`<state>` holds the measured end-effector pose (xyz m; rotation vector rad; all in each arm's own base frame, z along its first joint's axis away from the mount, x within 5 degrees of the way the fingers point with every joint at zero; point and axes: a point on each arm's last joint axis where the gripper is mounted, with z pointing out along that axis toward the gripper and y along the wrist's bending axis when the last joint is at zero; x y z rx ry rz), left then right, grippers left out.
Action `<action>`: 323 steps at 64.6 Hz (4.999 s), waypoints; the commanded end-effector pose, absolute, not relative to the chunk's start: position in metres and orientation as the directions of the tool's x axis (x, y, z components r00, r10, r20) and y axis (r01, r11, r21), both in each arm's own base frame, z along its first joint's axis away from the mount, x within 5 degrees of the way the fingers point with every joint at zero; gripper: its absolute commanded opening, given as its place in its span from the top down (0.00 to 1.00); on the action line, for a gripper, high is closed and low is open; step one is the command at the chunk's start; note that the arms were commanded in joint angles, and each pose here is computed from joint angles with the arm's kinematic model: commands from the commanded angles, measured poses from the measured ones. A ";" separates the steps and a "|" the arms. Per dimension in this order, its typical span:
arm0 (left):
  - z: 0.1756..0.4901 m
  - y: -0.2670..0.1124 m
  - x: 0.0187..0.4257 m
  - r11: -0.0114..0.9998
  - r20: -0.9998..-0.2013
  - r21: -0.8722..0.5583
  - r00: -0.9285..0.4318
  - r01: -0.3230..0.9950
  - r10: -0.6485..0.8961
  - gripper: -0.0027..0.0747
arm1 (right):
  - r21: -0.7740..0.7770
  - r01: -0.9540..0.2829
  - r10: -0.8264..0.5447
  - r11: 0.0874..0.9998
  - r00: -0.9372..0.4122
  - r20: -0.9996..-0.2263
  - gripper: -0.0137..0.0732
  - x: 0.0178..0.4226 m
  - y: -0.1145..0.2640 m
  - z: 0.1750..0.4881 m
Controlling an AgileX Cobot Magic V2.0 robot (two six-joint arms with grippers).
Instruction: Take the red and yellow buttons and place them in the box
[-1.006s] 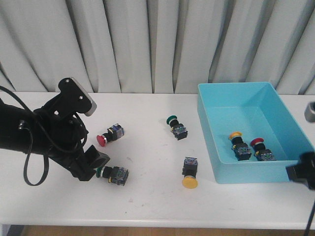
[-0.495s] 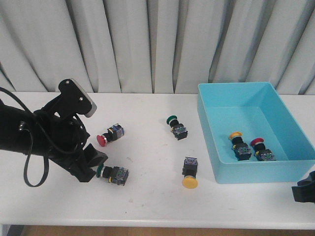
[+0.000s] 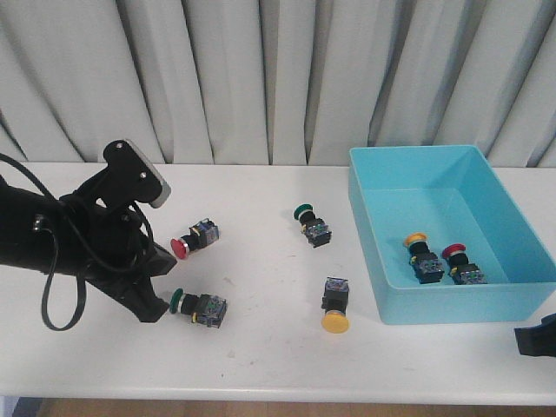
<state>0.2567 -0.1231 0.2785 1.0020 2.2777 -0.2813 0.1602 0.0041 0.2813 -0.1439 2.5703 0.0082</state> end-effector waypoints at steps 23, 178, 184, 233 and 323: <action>0.296 -0.124 0.257 0.707 -0.682 0.064 -0.486 0.704 0.546 0.98 | -0.022 -0.104 -0.099 0.994 -0.832 -0.546 0.85 0.159 0.004 0.289; 0.192 -0.001 0.057 1.000 -0.997 -0.012 0.075 0.021 -0.014 0.98 | -0.023 -0.104 -0.100 0.994 -0.832 -0.546 0.85 0.159 0.004 0.289; 0.192 -0.001 0.057 1.000 -0.997 -0.004 0.073 0.018 -0.006 0.98 | -0.023 -0.104 -0.100 0.994 -0.832 -0.546 0.85 0.159 0.004 0.289; 0.192 -0.001 0.057 1.000 -0.998 -0.003 0.070 0.017 -0.004 0.98 | -0.023 -0.105 -0.100 0.994 -0.834 -0.543 0.85 0.159 0.004 0.289; 0.192 -0.001 0.057 1.000 -0.998 -0.003 0.070 0.018 -0.005 0.98 | -0.104 0.002 -0.104 0.995 0.034 -0.994 0.85 0.063 0.000 0.211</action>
